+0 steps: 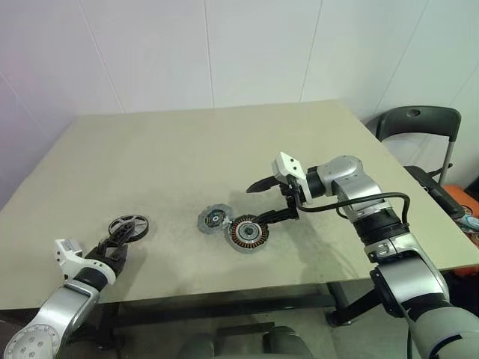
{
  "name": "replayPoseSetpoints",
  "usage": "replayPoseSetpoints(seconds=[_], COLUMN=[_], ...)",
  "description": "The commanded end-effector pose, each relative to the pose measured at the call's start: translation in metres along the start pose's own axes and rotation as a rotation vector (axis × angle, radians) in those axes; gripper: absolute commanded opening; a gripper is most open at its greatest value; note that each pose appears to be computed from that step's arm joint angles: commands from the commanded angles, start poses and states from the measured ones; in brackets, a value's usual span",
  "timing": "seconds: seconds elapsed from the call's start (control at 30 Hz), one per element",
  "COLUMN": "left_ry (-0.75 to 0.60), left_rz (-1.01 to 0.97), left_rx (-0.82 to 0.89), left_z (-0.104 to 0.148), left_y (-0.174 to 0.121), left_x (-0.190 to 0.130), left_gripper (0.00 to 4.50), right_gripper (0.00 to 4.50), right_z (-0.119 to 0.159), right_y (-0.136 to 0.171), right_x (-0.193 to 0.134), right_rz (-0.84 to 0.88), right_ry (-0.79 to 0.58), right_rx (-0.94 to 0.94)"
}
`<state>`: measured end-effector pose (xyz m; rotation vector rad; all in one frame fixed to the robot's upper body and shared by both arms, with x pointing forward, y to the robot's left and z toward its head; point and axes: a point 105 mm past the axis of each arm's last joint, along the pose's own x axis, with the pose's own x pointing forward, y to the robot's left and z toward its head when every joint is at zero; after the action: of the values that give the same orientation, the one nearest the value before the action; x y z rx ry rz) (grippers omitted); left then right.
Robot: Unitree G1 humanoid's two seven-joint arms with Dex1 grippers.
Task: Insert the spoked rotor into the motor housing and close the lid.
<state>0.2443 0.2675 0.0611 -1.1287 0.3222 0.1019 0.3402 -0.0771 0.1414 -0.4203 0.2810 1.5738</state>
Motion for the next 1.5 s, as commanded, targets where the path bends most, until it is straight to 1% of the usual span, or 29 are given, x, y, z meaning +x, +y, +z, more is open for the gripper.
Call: replayPoseSetpoints(seconds=[0.03,0.27,0.37,0.57,0.67,0.77,1.0,1.03,1.13,1.3,1.5], left_ry=[-0.045,-0.046,-0.034,-0.05,-0.045,-0.054,-0.041,-0.04,-0.022,0.102,0.293], left_rz=[-0.009,0.019,0.041,0.093,0.106,0.139,0.159,0.157,0.114,-0.017,-0.278], left_rx=[-0.013,-0.051,-0.069,-0.107,-0.122,-0.159,-0.168,-0.165,-0.112,-0.012,0.084], left_z=[0.012,0.011,0.007,0.008,0.008,0.01,0.008,0.008,0.005,-0.019,-0.056], left_y=[-0.007,-0.007,-0.004,0.006,0.007,0.011,0.012,0.012,0.004,-0.02,-0.073], left_x=[0.0,0.001,0.001,0.003,0.004,0.004,0.003,0.003,0.002,-0.001,-0.011], left_gripper=[4.5,4.5,4.5,4.5,3.98,3.01,0.66,0.48,0.48,0.48,0.48], right_gripper=[4.47,4.47,4.47,4.47,4.5,4.5,4.5,4.5,4.5,4.5,4.5], right_z=[0.01,0.011,0.011,0.011,0.012,0.011,0.01,0.01,0.01,0.009,-0.004], right_y=[-0.001,-0.001,-0.001,0.0,-0.001,-0.001,-0.001,-0.001,-0.001,-0.004,-0.011], right_x=[-0.003,-0.003,-0.003,0.001,0.001,0.001,0.002,0.002,0.003,-0.002,-0.017], right_rz=[-0.012,-0.017,-0.019,-0.014,-0.015,-0.019,-0.022,-0.022,-0.025,-0.044,-0.118], right_ry=[-0.012,-0.017,-0.019,-0.021,-0.024,-0.025,-0.028,-0.028,-0.027,-0.024,-0.008], right_rx=[-0.045,-0.05,-0.051,-0.047,-0.05,-0.051,-0.052,-0.052,-0.052,-0.046,0.003])
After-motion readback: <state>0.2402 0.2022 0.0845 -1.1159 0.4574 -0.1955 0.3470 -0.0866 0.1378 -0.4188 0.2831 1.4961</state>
